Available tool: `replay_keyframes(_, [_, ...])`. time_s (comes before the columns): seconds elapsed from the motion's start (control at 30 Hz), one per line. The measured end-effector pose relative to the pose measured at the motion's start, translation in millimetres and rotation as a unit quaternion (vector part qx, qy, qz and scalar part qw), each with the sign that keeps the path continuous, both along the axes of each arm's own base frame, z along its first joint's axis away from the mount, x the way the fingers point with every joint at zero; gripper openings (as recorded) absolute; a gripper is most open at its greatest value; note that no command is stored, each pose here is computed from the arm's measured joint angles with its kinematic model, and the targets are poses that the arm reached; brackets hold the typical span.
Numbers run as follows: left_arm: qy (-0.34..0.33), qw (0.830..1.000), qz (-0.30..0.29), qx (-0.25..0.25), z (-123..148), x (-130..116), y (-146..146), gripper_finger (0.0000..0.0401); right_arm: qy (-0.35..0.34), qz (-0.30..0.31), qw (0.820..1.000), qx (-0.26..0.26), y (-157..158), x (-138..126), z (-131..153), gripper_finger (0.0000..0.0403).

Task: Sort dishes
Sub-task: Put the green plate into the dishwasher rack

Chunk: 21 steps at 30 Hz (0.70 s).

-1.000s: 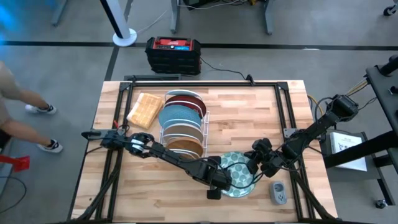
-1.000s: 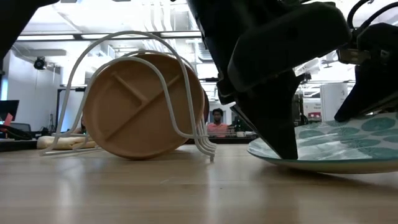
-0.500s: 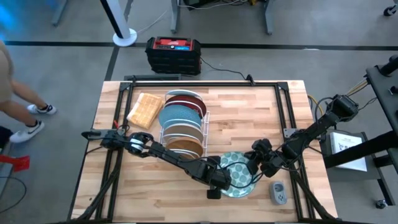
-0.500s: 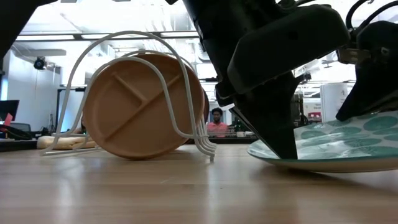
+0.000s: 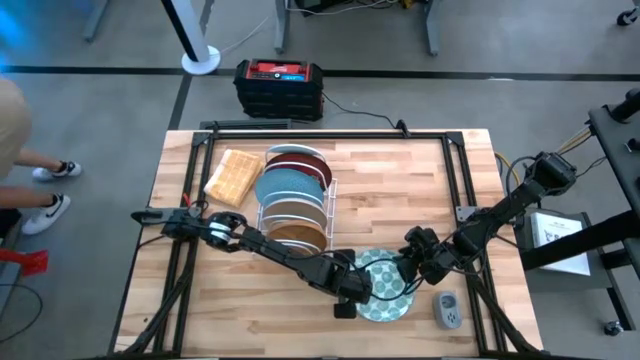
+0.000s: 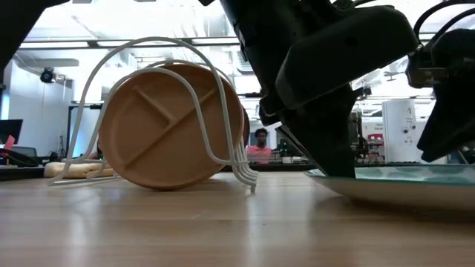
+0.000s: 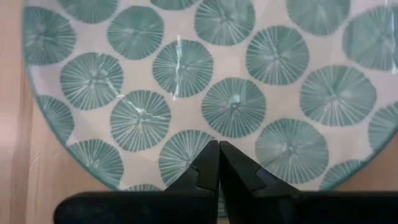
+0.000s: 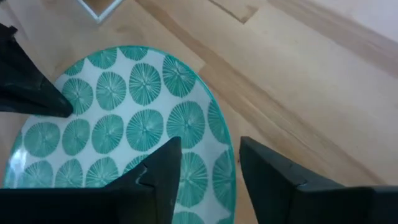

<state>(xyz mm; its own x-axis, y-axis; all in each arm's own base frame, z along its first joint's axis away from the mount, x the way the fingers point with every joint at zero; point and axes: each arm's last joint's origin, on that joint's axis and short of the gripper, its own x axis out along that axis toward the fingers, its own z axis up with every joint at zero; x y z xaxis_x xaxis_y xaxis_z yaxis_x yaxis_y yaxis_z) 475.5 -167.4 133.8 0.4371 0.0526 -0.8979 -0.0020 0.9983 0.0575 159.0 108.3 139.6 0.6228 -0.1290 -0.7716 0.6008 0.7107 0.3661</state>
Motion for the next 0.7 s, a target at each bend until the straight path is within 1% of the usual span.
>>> replay_keyframes(0.17, [0.003, 1.000, 0.001, 0.002, -5, 0, 0, 0.0000, 0.019, 0.010, 1.000, 0.003, -1, -3, -3, 0.0176])
replay_keyframes(0.23, [0.005, 1.000, 0.001, 0.002, -7, 1, 0, 0.0000, 0.050, 0.021, 0.998, 0.011, -2, -6, -5, 0.0184])
replay_keyframes(0.3, [0.006, 1.000, 0.000, 0.001, -7, 1, 1, 0.0000, 0.077, 0.019, 0.997, 0.024, -3, -9, -7, 0.0191])
replay_keyframes(0.4, [0.008, 1.000, 0.000, -0.002, -9, 1, 1, 0.0000, 0.099, 0.022, 0.994, 0.046, -2, -11, -8, 0.0202])
replay_keyframes(0.57, [0.008, 1.000, 0.001, -0.006, -10, 2, 3, 0.0000, 0.121, 0.039, 0.989, 0.078, 0, -12, -8, 0.0224])
replay_keyframes(0.7, [0.009, 1.000, 0.001, -0.006, -10, 2, 4, 0.0000, 0.125, 0.050, 0.986, 0.103, 2, -12, -7, 0.0240])
